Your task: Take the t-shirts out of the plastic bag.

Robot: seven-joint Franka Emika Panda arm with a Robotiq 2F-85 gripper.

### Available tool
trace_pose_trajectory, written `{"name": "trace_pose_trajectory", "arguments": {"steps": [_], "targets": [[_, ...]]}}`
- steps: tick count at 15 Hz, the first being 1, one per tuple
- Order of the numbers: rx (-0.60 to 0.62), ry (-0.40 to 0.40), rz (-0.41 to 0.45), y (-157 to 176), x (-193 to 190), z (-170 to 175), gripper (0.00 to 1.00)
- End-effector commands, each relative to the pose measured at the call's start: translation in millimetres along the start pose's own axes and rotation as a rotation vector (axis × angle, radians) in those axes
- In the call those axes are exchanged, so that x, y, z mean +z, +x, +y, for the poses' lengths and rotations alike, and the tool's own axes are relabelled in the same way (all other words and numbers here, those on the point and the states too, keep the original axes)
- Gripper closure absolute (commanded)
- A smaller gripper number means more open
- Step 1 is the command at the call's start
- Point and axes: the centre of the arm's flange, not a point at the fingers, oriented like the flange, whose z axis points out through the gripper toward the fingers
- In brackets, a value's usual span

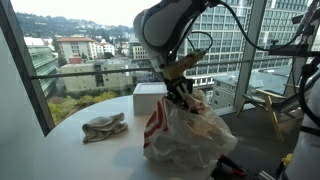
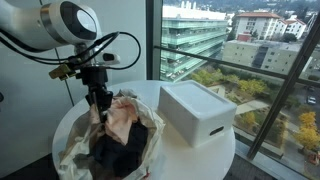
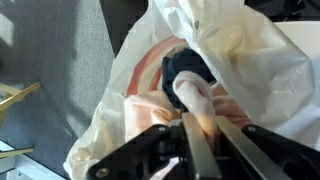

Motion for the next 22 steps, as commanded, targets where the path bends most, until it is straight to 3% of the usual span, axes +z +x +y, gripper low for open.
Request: {"name": "trace_pose_trajectory", "arguments": {"steps": [1,7,11,15,19,22], "targets": [[0.113,-0.046,0.101,-20,-67,23,0.97],[0.308,-0.216,0.28,-36,-134,40,0.97],[0.403,-0.358,0.384,-55,-161,34,0.97],[0.444,-0.482,0.544,-68,-183,24,0.97],[0.42,-0.542,0.753,-76,-205,-4,0.97],[0.409,-0.517,0.911,-74,-216,-39,0.97]]}}
